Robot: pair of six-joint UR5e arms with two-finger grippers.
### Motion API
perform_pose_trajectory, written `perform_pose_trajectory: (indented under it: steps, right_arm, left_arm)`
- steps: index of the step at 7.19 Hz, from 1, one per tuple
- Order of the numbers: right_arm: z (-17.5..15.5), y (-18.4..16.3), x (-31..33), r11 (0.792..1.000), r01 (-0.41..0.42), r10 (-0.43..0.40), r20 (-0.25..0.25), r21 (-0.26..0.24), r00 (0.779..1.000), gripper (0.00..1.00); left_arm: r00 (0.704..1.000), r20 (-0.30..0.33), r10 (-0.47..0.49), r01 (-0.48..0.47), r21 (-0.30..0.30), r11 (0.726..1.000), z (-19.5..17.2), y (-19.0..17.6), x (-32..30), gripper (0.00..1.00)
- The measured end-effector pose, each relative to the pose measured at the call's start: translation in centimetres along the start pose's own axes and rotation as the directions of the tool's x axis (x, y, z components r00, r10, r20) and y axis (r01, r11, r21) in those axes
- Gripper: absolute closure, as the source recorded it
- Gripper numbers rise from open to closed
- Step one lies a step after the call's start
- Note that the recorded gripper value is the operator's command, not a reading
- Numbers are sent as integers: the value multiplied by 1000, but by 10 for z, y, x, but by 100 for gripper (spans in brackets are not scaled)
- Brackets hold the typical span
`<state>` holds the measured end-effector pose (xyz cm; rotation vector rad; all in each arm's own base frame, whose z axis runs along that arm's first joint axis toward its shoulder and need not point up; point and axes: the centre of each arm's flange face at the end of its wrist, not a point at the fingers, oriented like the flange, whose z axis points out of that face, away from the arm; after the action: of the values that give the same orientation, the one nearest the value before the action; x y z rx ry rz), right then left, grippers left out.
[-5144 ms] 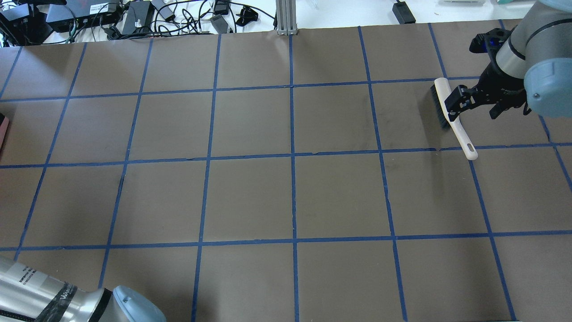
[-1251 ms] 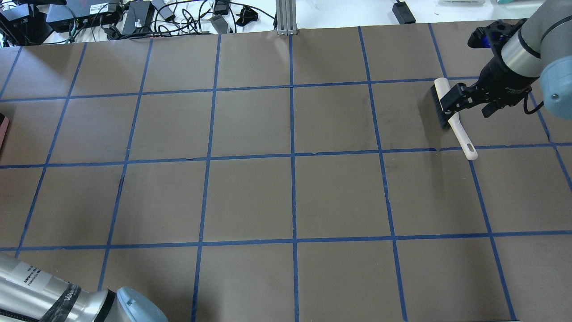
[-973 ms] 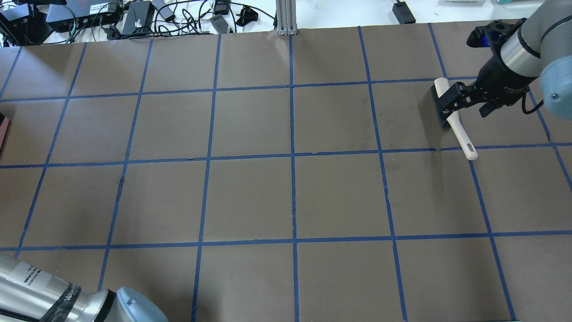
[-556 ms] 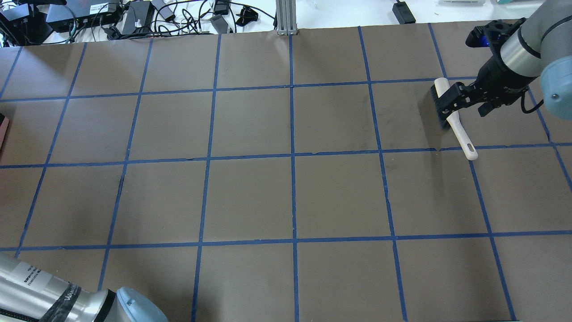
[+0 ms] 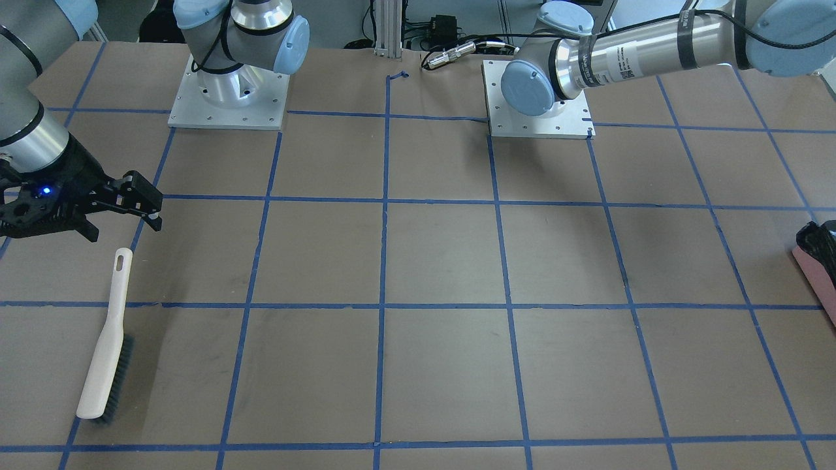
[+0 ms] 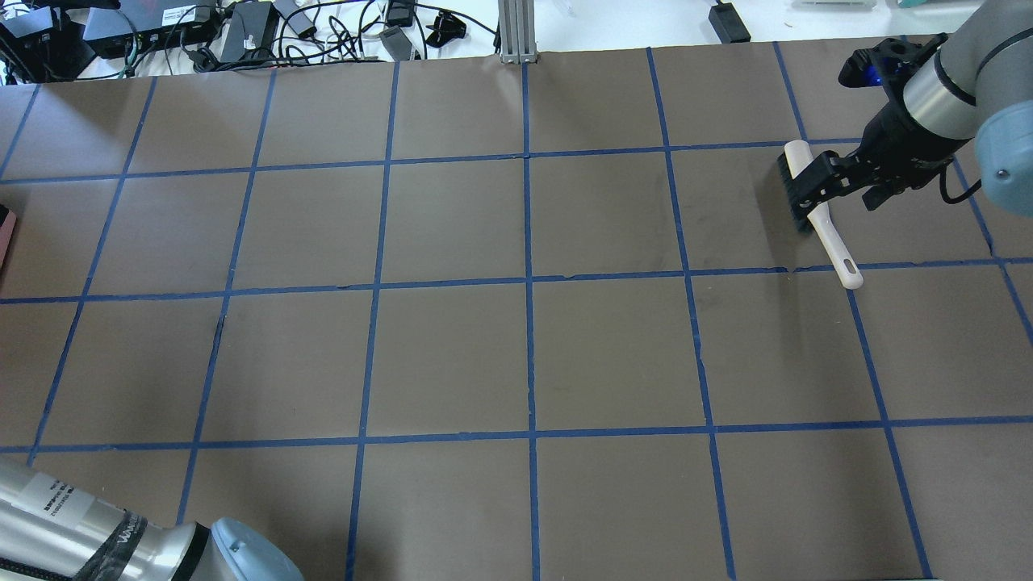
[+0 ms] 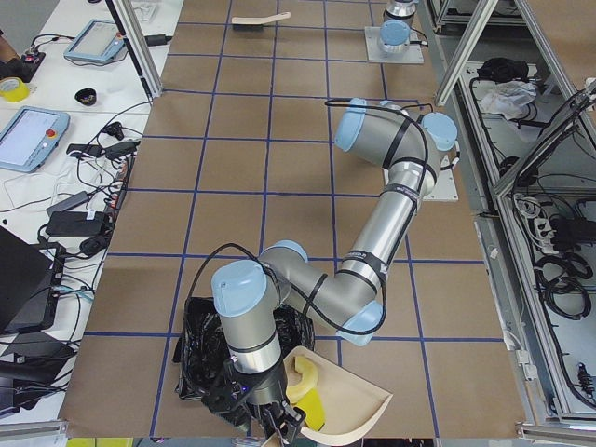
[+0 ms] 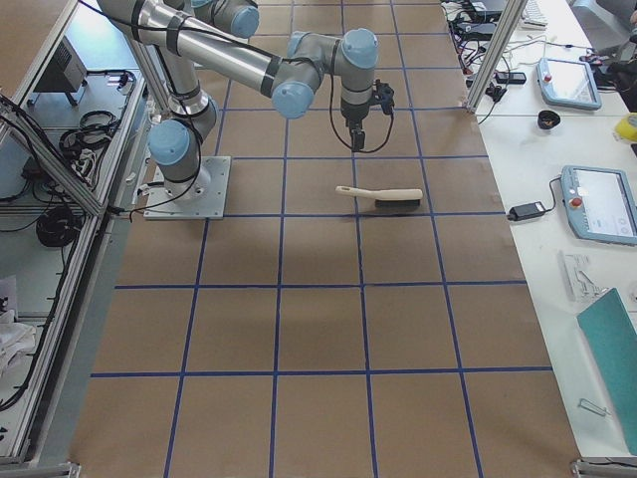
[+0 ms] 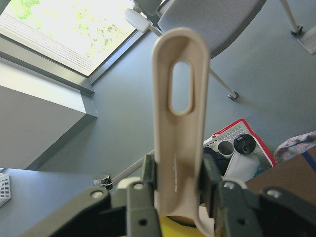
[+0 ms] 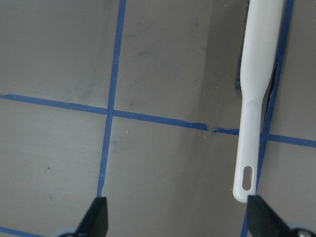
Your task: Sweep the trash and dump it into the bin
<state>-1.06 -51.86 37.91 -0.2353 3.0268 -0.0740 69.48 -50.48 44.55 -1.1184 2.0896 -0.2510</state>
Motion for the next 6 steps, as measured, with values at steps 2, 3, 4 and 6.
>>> perform_pose_trajectory:
  steps: [2,3,4,6]
  right_arm:
    - [1,1,0,1000,14,-14,5,-9,1000,0]
    - [1,1,-1,1000,21,-21,6,-9,1000,0]
    - [1,1,-1,1000,29,-29,8,-10,1000,0]
    - [1,1,-1,999,38,-38,8,-10,999,0]
  left_arm:
    - [998,-32,-61,64,82,995,-12,-8,4,100]
    - [996,-45,-76,81,117,990,-18,-11,7,100]
    - [995,-51,-85,92,150,984,-26,-14,11,100]
    - [994,-59,-87,97,187,978,-38,-17,21,100]
